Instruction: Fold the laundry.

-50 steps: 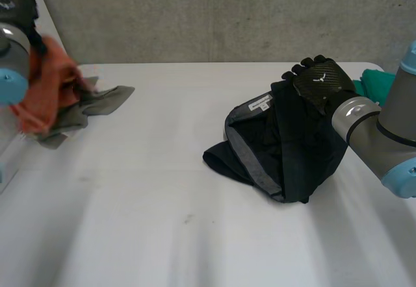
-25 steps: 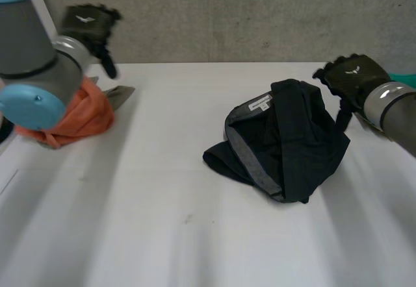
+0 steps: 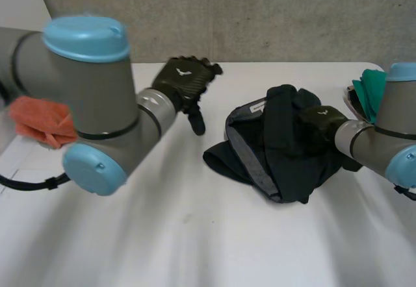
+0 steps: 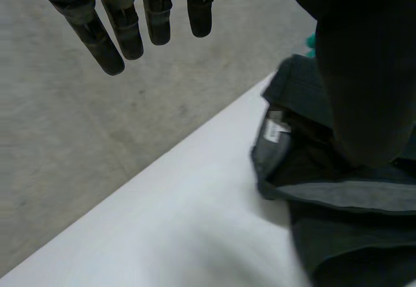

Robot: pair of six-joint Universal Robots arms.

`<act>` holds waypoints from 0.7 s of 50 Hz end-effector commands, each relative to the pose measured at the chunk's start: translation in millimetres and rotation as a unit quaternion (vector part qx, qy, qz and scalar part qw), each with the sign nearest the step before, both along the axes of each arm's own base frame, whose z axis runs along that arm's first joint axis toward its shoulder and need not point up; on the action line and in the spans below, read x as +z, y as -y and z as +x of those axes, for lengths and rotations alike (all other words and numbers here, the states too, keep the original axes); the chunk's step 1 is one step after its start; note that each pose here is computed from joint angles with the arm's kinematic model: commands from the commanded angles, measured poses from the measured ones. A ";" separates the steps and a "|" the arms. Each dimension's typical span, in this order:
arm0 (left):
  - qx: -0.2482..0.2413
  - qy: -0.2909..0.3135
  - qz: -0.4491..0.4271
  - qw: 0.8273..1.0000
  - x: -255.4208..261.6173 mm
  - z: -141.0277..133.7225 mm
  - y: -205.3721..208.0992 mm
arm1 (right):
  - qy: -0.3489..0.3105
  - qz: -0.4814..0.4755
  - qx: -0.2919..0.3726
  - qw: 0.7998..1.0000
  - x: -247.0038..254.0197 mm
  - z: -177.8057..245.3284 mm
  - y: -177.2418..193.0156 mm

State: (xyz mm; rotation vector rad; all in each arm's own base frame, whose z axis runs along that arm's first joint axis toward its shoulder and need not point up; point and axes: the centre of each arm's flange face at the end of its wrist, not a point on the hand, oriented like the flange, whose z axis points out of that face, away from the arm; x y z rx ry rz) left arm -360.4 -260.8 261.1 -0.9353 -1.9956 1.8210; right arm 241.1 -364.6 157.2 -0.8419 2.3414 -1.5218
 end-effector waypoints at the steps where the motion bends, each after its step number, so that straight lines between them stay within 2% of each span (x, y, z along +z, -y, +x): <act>1: 0.067 -0.033 -0.021 0.997 36.4 46.4 21.5 | 0.062 -0.112 0.064 0.990 76.0 38.0 -38.3; 4: 0.096 -0.045 -0.037 0.994 52.9 67.3 28.4 | 0.095 -0.148 0.092 0.980 109.3 54.4 -65.9; 6: 0.109 -0.050 -0.042 0.992 59.4 77.2 31.0 | 0.112 -0.140 0.105 0.978 108.7 65.4 -77.4; 11: 0.145 -0.068 -0.051 0.986 74.6 104.1 35.8 | 0.156 -0.079 0.175 0.969 83.8 118.5 -129.8; 17: 0.164 -0.074 -0.030 0.983 67.0 118.5 38.5 | 0.123 -0.031 0.206 0.970 38.1 153.8 -154.8; 21: 0.166 -0.063 -0.003 0.984 55.6 121.1 34.1 | 0.061 -0.020 0.172 0.983 35.3 145.4 -142.9; 23: 0.167 -0.057 0.011 0.984 49.9 122.2 32.0 | 0.051 -0.013 0.166 0.985 39.8 140.1 -141.6; 30: 0.163 -0.041 0.066 0.984 36.0 124.8 8.3 | 0.083 -0.068 0.136 0.985 112.7 105.2 -130.2; 35: 0.153 -0.042 0.100 0.982 26.5 121.5 -8.7 | 0.086 -0.097 0.116 0.985 137.7 77.9 -114.9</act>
